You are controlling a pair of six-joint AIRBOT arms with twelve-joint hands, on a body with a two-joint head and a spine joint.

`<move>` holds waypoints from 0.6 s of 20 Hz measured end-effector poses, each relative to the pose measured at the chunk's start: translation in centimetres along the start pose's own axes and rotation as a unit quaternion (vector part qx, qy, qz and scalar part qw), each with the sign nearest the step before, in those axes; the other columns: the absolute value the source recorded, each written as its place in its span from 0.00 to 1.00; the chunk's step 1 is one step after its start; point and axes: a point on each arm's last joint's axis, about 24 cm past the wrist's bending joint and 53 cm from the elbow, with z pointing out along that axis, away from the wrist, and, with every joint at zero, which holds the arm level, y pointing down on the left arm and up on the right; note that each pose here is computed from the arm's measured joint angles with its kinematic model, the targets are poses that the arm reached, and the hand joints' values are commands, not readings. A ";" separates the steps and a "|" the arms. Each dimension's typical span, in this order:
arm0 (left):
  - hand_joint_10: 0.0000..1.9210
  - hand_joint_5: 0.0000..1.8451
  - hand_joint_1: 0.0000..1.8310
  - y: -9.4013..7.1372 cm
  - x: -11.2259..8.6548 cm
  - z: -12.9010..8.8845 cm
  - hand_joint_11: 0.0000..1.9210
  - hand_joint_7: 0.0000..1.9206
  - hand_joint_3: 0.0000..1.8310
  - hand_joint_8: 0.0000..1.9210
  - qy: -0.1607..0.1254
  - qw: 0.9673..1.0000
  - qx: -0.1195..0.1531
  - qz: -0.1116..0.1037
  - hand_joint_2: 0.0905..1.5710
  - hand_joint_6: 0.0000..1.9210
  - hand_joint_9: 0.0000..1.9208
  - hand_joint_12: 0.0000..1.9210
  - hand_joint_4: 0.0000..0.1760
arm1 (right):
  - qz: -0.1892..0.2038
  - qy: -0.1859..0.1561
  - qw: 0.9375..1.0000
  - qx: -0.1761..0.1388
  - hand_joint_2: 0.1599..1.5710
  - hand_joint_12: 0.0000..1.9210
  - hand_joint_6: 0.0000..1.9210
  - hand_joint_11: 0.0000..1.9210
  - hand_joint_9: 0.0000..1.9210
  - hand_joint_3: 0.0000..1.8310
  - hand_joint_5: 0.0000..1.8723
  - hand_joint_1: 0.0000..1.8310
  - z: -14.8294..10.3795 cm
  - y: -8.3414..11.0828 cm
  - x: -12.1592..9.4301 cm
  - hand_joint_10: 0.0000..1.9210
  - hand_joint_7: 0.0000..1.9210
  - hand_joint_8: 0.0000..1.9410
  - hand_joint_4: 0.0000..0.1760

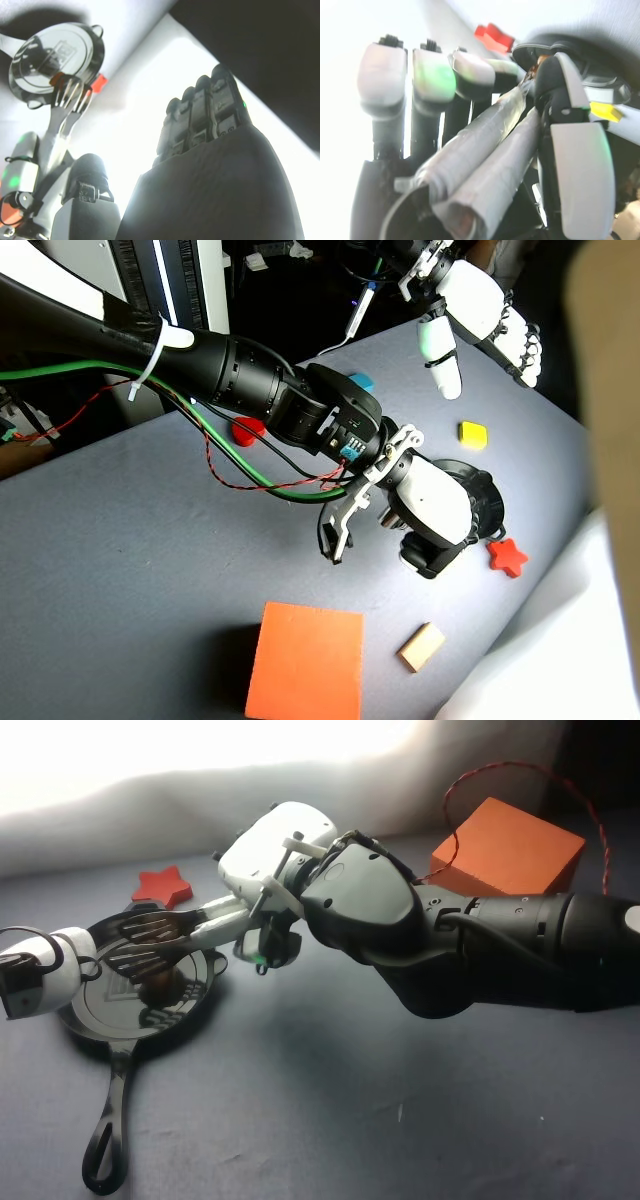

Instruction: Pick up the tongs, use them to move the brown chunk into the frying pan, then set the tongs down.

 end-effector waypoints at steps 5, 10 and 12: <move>0.00 0.00 0.00 0.0 0.0 0.0 0.00 0.00 0.00 0.00 0.000 1.000 0.000 0.000 0.75 0.00 0.00 0.00 0.00 | -0.005 0.002 1.000 -0.003 0.81 0.89 0.48 0.39 0.50 0.00 0.45 0.22 -0.1 0.4 0.2 0.70 0.56 0.49 0.00; 0.00 0.00 0.00 0.0 0.0 0.0 0.00 0.00 0.00 0.00 0.000 1.000 -0.001 0.000 0.74 0.00 0.00 0.00 0.00 | -0.021 0.002 1.000 -0.013 0.84 0.90 0.50 0.40 0.51 0.00 0.44 0.19 -2.2 0.8 0.3 0.70 0.55 0.51 0.00; 0.00 0.00 0.00 0.0 0.0 0.0 0.01 0.02 0.00 0.01 0.001 1.000 -0.001 0.000 0.75 0.00 0.01 0.01 0.00 | -0.017 0.003 1.000 -0.015 0.84 0.92 0.50 0.39 0.51 0.00 0.46 0.20 -3.9 0.6 -0.1 0.70 0.57 0.48 0.00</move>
